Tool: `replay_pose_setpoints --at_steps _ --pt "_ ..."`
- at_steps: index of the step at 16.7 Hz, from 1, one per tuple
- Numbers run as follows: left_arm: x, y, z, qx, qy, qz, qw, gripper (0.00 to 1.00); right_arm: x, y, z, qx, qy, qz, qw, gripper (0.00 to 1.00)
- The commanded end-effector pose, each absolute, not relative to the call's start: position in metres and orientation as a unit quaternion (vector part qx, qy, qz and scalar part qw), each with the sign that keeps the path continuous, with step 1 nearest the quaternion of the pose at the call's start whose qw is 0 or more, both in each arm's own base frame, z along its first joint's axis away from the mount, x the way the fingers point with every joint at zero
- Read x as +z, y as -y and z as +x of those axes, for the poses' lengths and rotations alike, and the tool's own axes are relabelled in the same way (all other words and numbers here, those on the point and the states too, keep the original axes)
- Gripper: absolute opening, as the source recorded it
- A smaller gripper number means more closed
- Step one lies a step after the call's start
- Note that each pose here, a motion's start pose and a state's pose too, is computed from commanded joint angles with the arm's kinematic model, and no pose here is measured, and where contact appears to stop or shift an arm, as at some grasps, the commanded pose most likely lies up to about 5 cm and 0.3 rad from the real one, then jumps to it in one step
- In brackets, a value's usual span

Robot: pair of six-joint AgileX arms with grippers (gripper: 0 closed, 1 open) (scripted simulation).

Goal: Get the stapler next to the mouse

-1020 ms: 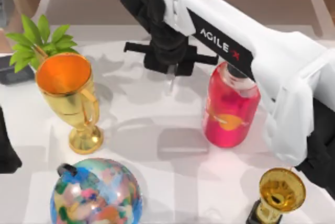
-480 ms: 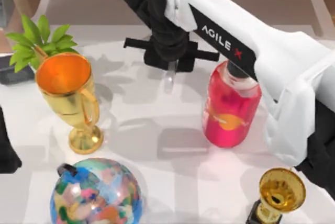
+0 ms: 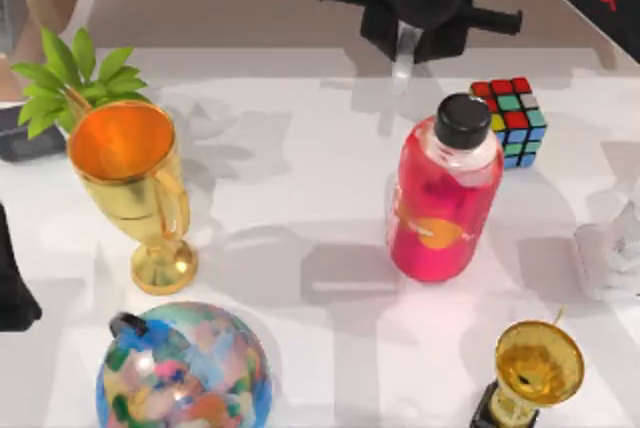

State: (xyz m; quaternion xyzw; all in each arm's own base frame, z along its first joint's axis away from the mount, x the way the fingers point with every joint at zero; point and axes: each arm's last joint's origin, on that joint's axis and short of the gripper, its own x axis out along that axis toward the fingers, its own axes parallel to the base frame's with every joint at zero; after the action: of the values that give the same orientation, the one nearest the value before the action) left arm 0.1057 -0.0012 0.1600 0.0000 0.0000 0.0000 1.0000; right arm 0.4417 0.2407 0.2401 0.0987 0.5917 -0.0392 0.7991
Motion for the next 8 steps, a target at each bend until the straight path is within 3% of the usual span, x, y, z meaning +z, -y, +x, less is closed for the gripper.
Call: replay_pose_setpoints --at_steps 8 --pt "0.160 0.001 0.106 0.000 0.000 0.000 1.000 1.00 0.318 -0.040 0.424 0.027 -0.528 0.075 0.846 0.00"
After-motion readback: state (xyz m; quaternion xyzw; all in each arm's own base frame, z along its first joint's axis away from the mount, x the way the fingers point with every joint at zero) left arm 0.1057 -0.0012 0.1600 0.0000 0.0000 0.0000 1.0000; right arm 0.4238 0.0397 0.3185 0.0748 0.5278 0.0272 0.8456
